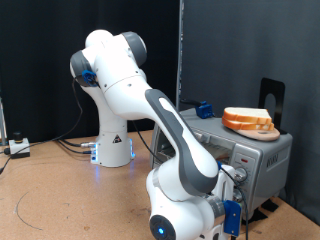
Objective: Make a piece of toast with the oven
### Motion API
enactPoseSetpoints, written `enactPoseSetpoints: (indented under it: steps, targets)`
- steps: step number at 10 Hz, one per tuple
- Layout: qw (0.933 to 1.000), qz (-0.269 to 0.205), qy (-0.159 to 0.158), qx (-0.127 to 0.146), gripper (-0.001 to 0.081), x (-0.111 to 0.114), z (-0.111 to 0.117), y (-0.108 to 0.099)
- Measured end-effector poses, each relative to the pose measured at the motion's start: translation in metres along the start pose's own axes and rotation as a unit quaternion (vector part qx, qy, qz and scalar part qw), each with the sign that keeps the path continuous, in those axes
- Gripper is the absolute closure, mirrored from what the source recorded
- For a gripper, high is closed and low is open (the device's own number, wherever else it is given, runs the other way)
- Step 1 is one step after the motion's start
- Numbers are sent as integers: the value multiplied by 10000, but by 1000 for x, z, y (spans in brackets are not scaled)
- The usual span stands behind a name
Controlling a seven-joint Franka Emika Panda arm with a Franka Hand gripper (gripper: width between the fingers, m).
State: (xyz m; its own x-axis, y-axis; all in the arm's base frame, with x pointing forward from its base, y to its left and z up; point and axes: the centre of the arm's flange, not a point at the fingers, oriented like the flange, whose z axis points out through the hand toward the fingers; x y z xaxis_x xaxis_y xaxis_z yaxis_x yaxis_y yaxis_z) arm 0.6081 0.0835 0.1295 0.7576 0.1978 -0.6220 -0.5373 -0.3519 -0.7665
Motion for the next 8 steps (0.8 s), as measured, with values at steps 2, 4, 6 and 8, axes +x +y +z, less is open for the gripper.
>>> enactPoseSetpoints:
  steps: [2,4,6,8]
  targets:
    - [10000,-18,-37,38,248,0,2,-4]
    - [10000,13,-48,49,479,0,2,-4]
    - [10000,29,-53,56,479,0,2,-4]
    - [10000,34,-56,62,479,0,2,-4]
